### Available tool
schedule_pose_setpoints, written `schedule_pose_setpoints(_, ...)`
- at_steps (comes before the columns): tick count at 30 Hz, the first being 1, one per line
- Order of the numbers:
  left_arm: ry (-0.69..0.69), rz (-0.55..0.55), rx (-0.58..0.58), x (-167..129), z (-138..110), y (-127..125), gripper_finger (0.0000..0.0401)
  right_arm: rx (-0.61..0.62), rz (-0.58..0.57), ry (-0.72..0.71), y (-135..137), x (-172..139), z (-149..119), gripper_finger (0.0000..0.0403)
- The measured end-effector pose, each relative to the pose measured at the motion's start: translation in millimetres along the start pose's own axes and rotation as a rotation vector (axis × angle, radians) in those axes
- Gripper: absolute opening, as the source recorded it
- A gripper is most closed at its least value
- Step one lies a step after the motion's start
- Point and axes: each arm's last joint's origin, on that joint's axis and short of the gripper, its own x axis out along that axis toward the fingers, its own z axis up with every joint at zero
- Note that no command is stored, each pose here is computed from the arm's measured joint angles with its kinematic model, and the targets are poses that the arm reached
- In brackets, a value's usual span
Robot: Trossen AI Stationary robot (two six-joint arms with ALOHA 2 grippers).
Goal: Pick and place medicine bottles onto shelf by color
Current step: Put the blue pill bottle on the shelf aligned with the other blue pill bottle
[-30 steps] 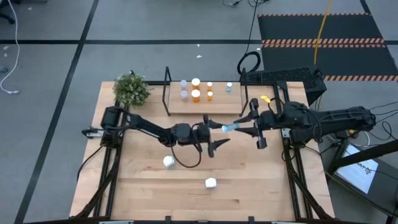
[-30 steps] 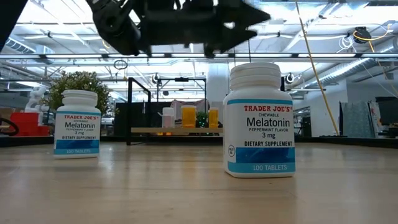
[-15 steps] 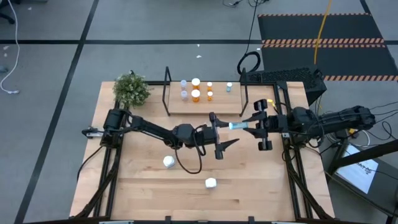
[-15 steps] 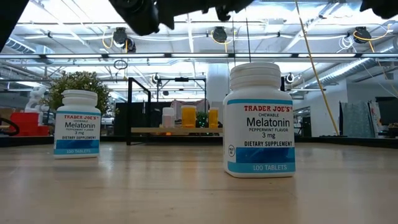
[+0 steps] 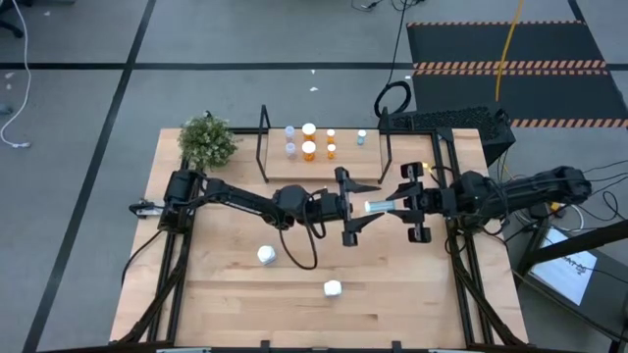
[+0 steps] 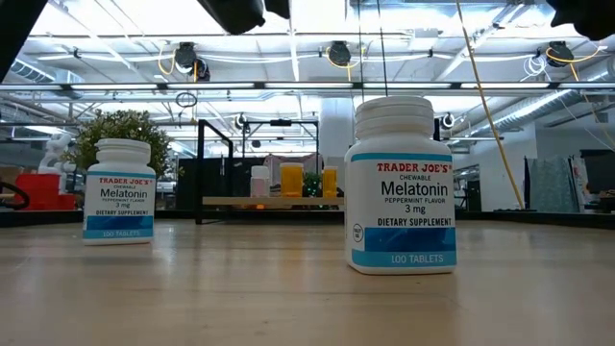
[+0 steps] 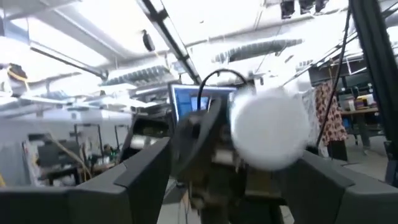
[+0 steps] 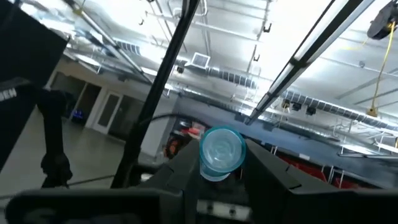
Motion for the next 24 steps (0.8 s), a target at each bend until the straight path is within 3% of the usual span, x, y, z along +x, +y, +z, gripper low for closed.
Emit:
schedule_pose_setpoints(6,-0.024,-0.04,0.008,2.6,3.6,-0.2,0.024,-0.031,0.003,0.012,1.2,3.4,-6.5,0.0098)
schedule_pose_setpoints(17,-0.041,-0.077,0.022,2.5,4.5,-1.2,0.0144,-0.046,-0.001,0.008,1.1,4.1,-7.1,0.0098)
schedule_pose_setpoints(24,-0.055,-0.097,0.022,2.5,5.4,-1.6,0.015,-0.037,-0.005,-0.01,0.7,4.3,-5.6,0.0098)
